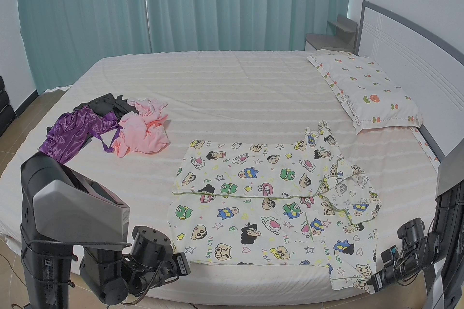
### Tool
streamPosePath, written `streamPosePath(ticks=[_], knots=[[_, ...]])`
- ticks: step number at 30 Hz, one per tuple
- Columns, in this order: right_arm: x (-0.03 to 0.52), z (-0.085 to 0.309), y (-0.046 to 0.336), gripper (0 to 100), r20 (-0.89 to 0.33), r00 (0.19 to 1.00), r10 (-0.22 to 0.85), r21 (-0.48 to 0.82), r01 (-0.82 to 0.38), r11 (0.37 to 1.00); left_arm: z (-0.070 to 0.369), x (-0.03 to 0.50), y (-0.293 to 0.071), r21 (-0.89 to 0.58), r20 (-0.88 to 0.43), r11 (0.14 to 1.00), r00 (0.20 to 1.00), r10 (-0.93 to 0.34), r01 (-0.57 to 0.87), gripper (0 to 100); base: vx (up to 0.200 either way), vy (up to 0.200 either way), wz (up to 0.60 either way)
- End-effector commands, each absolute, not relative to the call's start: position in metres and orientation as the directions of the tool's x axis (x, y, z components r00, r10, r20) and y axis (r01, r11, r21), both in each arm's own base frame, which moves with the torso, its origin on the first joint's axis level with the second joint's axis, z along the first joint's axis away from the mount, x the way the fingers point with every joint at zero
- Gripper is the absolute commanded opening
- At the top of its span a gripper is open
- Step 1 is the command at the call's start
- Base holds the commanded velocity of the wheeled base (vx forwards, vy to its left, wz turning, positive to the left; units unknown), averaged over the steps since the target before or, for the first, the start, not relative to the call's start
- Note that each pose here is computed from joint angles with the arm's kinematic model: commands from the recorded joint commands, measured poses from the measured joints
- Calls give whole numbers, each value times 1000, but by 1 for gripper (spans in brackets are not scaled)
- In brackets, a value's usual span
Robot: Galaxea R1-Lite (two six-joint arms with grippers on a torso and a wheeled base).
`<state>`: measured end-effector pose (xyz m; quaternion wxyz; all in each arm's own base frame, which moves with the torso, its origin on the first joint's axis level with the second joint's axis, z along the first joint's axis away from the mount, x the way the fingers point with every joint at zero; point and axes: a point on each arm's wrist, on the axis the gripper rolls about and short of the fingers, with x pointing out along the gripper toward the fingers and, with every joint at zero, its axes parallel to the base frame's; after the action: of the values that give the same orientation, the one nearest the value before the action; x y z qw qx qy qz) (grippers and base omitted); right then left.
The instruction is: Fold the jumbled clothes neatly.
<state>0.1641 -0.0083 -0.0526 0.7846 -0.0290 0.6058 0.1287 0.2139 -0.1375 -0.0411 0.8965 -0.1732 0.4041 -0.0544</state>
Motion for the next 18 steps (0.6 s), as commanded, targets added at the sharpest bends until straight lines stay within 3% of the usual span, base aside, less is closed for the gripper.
streamPosePath(ticks=[1, 18], knots=[[156, -41, -9, 0, -955, 231, 184, 122, -259, 958, -35, 209, -132, -347, -707, 937, 668, -231, -43, 0, 0, 0, 0], [142, -29, -8, 0, -969, 156, 190, 136, -303, 943, -37, 182, -118, -290, -776, 955, 598, -199, -58, 0, 0, 0, 0]])
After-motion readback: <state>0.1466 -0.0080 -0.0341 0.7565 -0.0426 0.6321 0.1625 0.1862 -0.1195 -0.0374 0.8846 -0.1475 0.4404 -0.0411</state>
